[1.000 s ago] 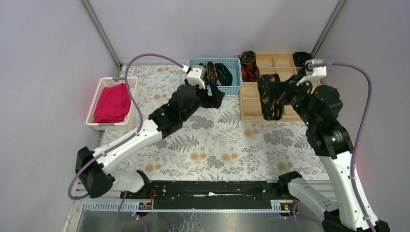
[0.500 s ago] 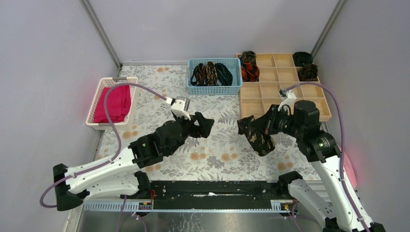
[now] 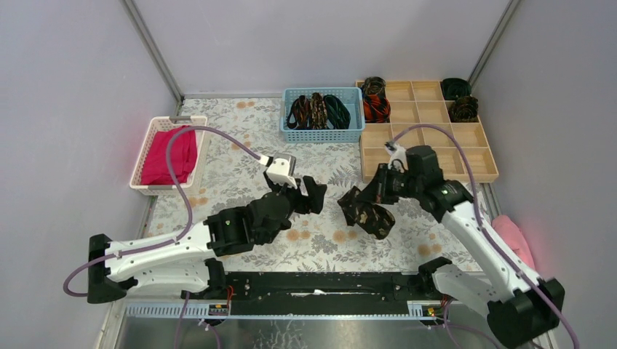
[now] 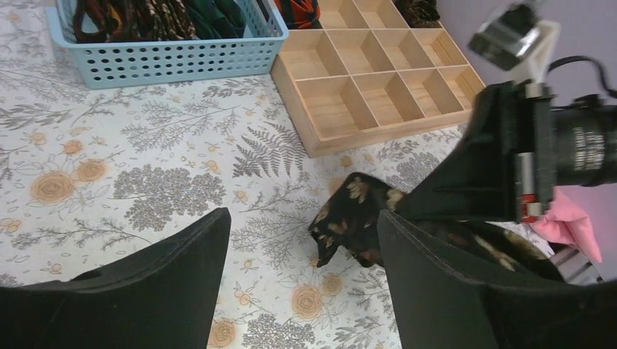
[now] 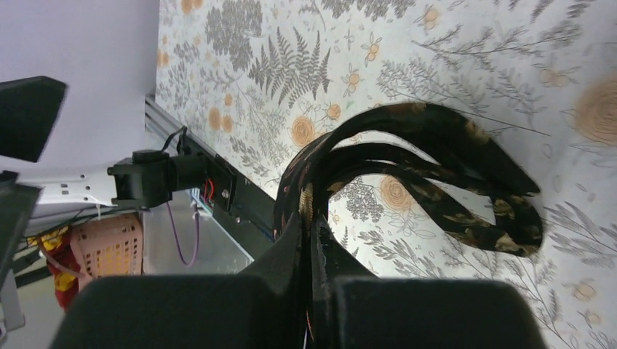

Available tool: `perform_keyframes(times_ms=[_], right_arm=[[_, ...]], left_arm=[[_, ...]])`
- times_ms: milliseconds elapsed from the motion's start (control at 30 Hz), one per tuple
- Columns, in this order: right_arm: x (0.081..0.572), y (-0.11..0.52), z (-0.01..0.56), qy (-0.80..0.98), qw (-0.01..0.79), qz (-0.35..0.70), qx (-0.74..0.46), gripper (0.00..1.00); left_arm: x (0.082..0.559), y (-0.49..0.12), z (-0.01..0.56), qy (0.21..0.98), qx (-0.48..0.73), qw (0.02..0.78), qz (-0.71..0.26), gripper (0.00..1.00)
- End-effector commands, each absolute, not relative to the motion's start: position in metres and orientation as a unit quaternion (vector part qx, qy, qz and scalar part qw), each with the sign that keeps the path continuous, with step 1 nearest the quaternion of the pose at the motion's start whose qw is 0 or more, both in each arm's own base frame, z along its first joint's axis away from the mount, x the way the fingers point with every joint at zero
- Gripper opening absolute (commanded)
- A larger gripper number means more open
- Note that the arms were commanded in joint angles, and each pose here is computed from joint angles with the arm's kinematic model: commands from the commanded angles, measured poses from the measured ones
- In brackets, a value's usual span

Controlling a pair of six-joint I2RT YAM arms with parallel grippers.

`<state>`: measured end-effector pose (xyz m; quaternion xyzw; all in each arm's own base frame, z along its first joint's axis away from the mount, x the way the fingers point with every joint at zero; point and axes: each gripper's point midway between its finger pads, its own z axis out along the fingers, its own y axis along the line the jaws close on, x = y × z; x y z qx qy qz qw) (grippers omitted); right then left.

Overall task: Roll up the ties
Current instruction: Place the tie at the center of the board.

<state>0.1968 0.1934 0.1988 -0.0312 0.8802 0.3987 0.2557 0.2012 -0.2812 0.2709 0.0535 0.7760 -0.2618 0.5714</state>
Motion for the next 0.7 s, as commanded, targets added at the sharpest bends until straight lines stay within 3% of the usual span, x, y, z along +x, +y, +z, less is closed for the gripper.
perform_keyframes(times_ms=[0, 300, 533, 567, 667], right_arm=[[0.21, 0.227, 0.188, 0.876, 0.235, 0.418, -0.058, 0.0], [0.261, 0.283, 0.132, 0.896, 0.188, 0.396, -0.074, 0.0], [0.275, 0.346, 0.087, 0.906, 0.143, 0.381, -0.117, 0.01], [0.276, 0.352, 0.085, 0.906, 0.142, 0.379, -0.122, 0.05], [0.285, 0.369, 0.077, 0.906, 0.143, 0.377, -0.132, 0.32]], left_arm=[[0.207, -0.262, 0.289, 0.762, 0.016, 0.603, -0.236, 0.81], [0.209, -0.22, 0.287, 0.752, -0.031, 0.627, -0.2, 0.81], [0.212, -0.21, 0.28, 0.754, -0.035, 0.633, -0.169, 0.82], [0.213, -0.21, 0.279, 0.755, -0.035, 0.634, -0.166, 0.82], [0.213, -0.21, 0.277, 0.757, -0.033, 0.634, -0.157, 0.82]])
